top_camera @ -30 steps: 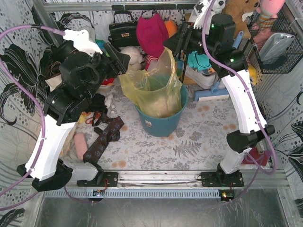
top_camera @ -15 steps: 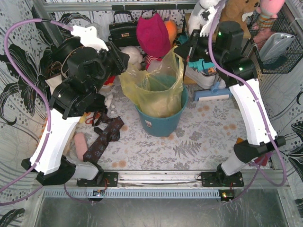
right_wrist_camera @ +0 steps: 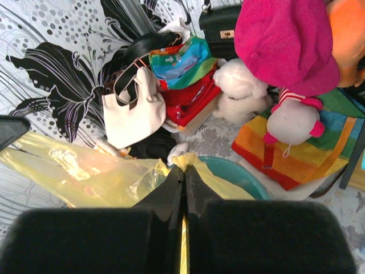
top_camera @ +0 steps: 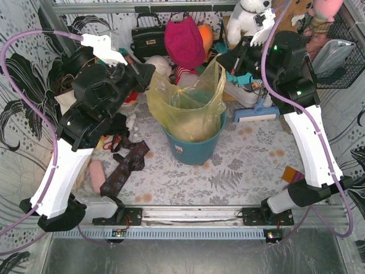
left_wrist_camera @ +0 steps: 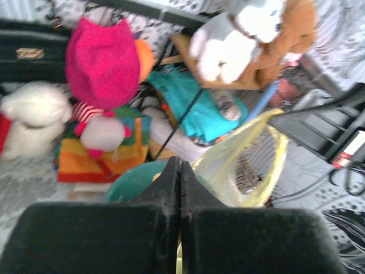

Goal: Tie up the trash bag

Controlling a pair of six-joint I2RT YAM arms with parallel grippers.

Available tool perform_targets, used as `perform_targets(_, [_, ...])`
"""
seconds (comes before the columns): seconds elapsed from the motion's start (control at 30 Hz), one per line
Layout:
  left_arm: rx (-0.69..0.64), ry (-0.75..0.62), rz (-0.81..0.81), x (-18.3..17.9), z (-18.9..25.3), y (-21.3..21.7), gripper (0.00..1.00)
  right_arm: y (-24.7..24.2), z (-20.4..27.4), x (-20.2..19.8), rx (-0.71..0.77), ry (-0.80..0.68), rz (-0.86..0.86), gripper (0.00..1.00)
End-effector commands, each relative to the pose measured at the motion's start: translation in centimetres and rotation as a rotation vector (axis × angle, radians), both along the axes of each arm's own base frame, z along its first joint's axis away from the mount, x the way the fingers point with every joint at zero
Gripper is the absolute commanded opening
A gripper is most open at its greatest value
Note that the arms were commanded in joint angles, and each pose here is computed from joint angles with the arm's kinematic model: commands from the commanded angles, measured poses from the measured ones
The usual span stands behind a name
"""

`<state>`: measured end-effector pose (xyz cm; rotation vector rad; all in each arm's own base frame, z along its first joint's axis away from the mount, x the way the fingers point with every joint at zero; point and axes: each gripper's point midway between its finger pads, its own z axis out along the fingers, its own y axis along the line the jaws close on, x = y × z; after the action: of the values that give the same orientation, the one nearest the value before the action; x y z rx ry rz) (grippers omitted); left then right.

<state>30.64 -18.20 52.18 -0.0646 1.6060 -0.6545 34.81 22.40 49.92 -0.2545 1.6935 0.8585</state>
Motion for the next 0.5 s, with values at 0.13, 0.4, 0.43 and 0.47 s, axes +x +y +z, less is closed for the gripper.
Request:
perform_targets(0.13, [-0.191,-0.488,-0.279,-5.2,10.4,-2.5,0.0,0.4,9.6,-2.4,0.211,-0.295,0.072,0.0])
perform_targets(0.4, [-0.309,-0.508,-0.311,-3.7,7.3,-4.0,0.0,0.9,5.2,-3.0,0.272,-0.218,0.105,0.0])
perform_targets(0.43, [-0.321,-0.498,-0.319,-3.3,6.6,-4.4,0.0,0.7,4.4,-2.9,0.277,-0.202,0.093,0.0])
perform_targets(0.47, [-0.331,-0.493,-0.327,-3.0,5.9,-4.8,0.0,0.7,3.1,-2.6,0.276,-0.174,0.079,0.0])
